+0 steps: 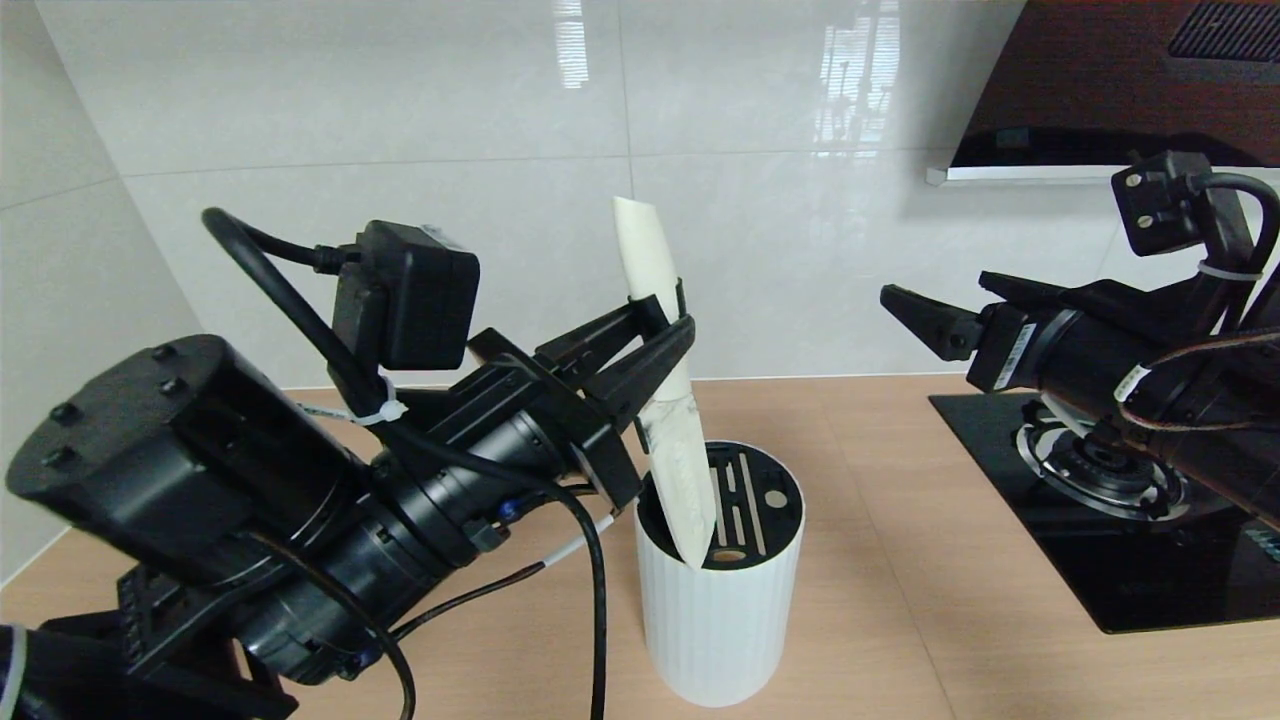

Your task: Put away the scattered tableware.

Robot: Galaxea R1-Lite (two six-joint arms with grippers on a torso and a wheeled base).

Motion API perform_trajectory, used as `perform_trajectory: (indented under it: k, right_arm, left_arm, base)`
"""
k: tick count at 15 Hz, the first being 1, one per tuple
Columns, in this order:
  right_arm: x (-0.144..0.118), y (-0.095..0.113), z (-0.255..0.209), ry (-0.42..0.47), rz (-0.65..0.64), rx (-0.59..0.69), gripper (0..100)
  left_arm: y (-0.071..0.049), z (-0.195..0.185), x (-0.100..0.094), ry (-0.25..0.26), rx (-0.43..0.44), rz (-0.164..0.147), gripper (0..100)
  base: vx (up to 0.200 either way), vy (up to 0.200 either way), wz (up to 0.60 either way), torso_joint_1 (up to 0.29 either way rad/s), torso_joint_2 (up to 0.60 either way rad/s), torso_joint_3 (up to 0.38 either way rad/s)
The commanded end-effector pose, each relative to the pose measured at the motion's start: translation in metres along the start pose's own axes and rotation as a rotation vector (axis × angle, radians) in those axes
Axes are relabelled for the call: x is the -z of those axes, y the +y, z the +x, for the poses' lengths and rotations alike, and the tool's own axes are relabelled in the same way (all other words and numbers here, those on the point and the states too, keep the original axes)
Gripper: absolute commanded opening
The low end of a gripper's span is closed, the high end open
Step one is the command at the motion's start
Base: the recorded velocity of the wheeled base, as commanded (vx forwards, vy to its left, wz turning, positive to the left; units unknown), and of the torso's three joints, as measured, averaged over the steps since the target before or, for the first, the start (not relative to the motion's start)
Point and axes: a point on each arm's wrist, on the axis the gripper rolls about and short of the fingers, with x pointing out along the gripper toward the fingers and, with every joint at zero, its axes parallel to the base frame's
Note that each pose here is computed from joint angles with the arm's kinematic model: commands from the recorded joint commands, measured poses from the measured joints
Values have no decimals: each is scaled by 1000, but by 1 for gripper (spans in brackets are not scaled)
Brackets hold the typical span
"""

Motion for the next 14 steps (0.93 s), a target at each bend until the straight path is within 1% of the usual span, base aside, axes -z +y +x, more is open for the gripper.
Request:
perform_trajectory:
  k: [1,3,5,7,9,10,11,13,14]
  right_arm:
    - [1,0,1,4,-1,0,100]
    - [1,0,1,4,-1,0,100]
    - [1,0,1,4,-1,0,100]
    - [2,0,1,6,-1,-1,100]
    - [2,0,1,7,-2,-1,100]
    - [3,0,1,12,-1,-1,100]
    - [4,0,1,13,-2,-2,100]
    - [4,0,2,15,-3,-2,100]
    - [4,1,1,14,-1,-4,100]
  left_arm:
    - [0,-1,-5,-16,0,3,0]
    - [0,-1,-9,-31,-1,2,0]
    - [2,0,-9,-32,-10,1,0]
    - [4,2,-9,-55,-28,4,0]
    - [8,5,-2,-41,-44,10,0]
    - [8,7,6,-26,-46,11,0]
    - [11,10,11,-22,-53,16,0]
    - [12,15,22,-36,-56,20,0]
    - [13,17,28,-31,-56,18,0]
  base:
    - [0,0,0,0,0,0]
    - [0,0,0,0,0,0]
    - [0,0,0,0,0,0]
    - [0,0,0,0,0,0]
    - [0,0,0,0,0,0]
    - [0,0,0,0,0,0]
    - [0,0,0,0,0,0]
    - [0,0,0,0,0,0]
    - [0,0,0,0,0,0]
